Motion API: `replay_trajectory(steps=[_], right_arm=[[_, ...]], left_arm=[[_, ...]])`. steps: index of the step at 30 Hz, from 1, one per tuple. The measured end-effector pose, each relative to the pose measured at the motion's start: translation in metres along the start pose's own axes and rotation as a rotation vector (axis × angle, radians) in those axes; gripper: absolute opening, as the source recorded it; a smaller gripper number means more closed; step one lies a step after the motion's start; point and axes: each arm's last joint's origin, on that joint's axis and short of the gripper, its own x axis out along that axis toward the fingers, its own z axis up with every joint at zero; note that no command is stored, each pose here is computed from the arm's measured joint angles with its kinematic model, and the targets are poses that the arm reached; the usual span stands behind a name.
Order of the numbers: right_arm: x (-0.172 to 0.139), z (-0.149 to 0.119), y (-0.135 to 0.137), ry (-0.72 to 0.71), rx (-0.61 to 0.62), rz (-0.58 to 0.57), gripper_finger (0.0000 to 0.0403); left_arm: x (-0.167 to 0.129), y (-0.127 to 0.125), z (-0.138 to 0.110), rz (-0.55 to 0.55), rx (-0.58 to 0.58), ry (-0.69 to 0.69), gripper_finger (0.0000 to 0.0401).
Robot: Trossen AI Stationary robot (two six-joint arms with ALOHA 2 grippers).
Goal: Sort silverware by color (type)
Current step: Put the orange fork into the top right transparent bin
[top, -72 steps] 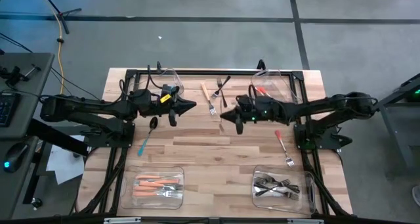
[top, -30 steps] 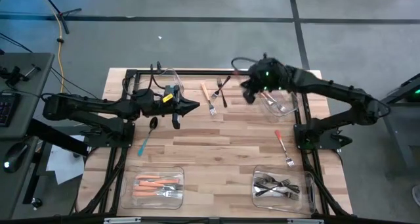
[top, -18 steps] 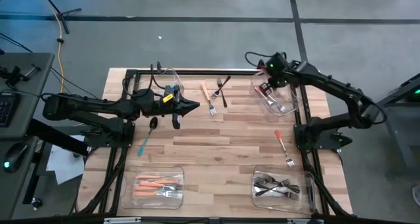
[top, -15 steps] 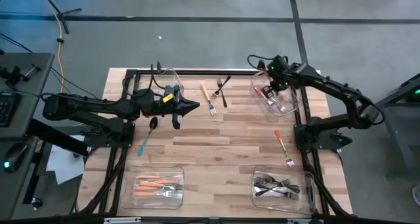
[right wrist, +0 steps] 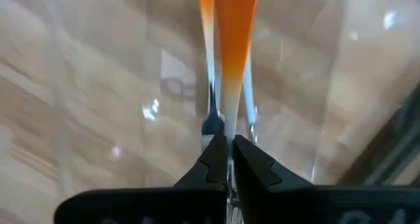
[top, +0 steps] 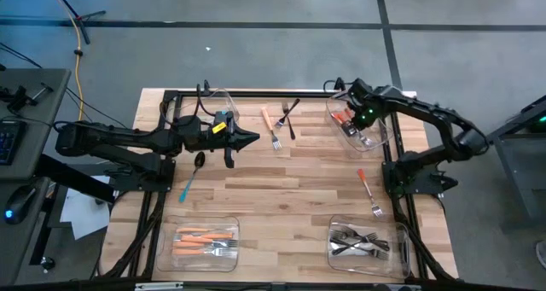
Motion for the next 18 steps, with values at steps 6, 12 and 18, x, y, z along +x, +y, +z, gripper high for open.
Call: replay_trajectory(steps=[6,12,18], right_arm=[[0.026,0.009,0.001,0.116,-0.027,-0.013,0.0],[0.04,0.02,0.003,0.132,-0.034,-0.015,0.0],[0.054,0.023,0.003,0.179,-0.022,-0.022,0.0]], left_arm=[[0.0,0.0,0.0,0.0,-0.009,-0.001,0.0],[0.0,0.0,0.0,0.0,-0.009,-0.001,0.0],[0.0,0.0,0.0,0.0,-0.008,-0.001,0.0]])
